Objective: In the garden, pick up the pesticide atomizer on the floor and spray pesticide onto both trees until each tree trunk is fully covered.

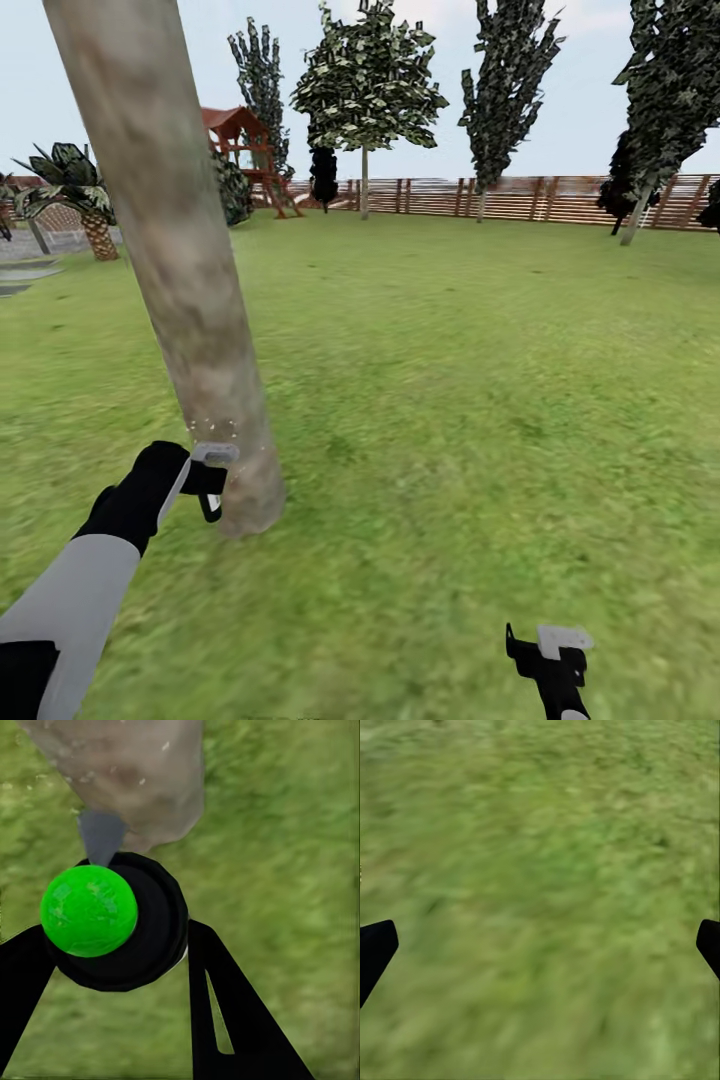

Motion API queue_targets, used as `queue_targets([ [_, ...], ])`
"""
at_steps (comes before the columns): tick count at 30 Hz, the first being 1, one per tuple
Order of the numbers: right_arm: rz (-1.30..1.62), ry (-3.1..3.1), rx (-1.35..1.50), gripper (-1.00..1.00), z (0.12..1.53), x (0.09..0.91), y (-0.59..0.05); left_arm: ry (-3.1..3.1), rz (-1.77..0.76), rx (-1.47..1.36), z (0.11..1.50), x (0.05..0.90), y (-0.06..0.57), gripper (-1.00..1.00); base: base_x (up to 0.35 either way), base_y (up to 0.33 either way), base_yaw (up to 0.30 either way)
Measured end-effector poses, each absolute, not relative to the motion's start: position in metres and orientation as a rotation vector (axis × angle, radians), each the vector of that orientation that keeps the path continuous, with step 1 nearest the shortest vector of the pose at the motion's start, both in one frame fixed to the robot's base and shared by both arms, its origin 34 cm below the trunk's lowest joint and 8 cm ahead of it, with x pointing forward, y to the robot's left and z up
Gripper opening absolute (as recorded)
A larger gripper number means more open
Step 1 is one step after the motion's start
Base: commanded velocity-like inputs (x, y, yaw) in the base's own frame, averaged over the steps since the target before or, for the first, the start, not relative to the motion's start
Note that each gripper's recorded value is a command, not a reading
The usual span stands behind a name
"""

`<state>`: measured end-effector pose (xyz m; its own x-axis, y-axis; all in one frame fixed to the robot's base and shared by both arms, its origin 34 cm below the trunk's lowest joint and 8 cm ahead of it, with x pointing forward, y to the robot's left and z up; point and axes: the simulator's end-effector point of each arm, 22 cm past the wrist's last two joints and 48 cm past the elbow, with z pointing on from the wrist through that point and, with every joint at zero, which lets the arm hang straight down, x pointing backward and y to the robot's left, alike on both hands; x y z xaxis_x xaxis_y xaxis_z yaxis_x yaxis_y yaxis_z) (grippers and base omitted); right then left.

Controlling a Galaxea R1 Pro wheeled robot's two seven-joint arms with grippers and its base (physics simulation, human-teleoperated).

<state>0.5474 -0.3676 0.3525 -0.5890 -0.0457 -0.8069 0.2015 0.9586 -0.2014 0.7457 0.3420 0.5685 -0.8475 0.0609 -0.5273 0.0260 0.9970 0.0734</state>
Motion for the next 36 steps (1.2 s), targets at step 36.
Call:
queue_targets([
  [36, -0.339, 2.175, 0.109, 1.0, 0.353, 0.5478, -0.368, 2.58, 0.113, 0.049, 0.5679, 0.745, 0.3497, -1.0, 0.035, -0.273, 0.157],
])
